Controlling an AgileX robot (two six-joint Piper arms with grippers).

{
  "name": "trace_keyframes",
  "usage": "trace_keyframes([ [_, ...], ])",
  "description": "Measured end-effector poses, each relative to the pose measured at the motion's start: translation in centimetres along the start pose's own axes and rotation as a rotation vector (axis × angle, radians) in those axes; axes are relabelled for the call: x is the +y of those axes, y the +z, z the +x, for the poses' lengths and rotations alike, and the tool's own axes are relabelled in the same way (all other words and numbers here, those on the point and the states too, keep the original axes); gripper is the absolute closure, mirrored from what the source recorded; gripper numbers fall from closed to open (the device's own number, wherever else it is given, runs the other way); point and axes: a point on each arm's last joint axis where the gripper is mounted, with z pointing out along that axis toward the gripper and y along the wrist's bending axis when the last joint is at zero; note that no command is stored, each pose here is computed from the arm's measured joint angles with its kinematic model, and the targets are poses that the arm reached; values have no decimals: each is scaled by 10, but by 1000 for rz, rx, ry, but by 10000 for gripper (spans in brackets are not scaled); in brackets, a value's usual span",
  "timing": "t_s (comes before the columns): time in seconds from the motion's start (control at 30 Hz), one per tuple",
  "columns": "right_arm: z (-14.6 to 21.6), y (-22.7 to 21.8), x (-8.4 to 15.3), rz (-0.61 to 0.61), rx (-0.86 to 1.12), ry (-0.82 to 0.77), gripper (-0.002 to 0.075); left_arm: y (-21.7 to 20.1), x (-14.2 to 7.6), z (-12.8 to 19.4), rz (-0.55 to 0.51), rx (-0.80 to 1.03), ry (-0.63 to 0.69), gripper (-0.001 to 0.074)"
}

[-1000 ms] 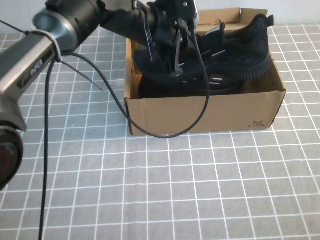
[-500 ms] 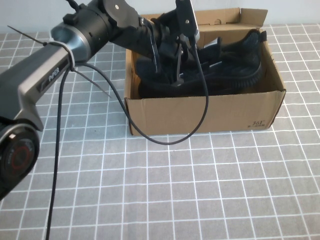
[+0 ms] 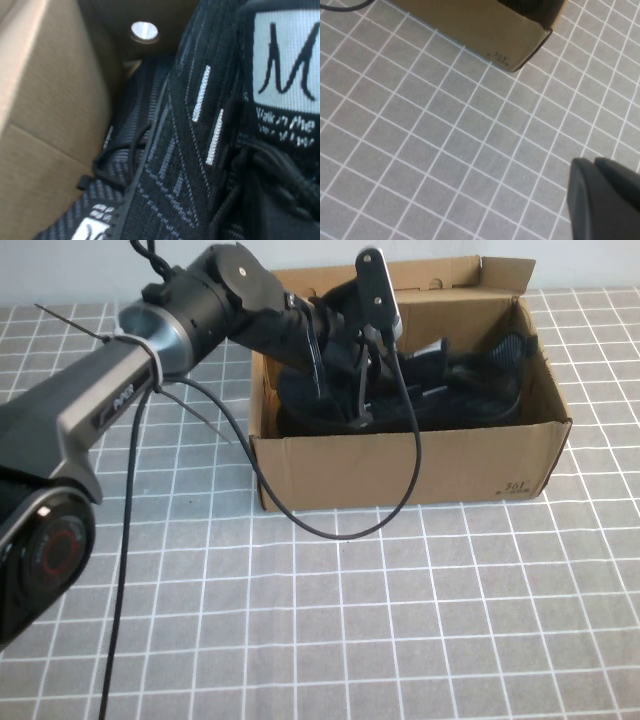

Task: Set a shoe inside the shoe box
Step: Place the shoe in the shoe box

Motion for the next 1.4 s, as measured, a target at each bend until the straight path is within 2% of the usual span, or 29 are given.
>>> trace_keyframes([
  [0.37, 10, 19, 4, -7, 51, -14, 742, 23, -7, 11, 39, -4, -47, 714],
  [0.63, 9, 19, 4, -6, 44, -13, 742, 29, -7, 13, 40, -26, -155, 714],
  [0.83, 8, 20, 4, -6, 37, -13, 742, 22, 1, 2, 26, -52, -242, 715],
  [1.0, 8, 20, 4, -6, 31, -13, 742, 14, 5, -9, 35, -75, -263, 715],
  [1.23, 8, 20, 5, -6, 32, -13, 742, 13, 0, -9, 95, -62, -281, 715],
  [1.4, 8, 20, 5, -6, 32, -13, 742, 3, 6, -18, 84, -53, -308, 715],
])
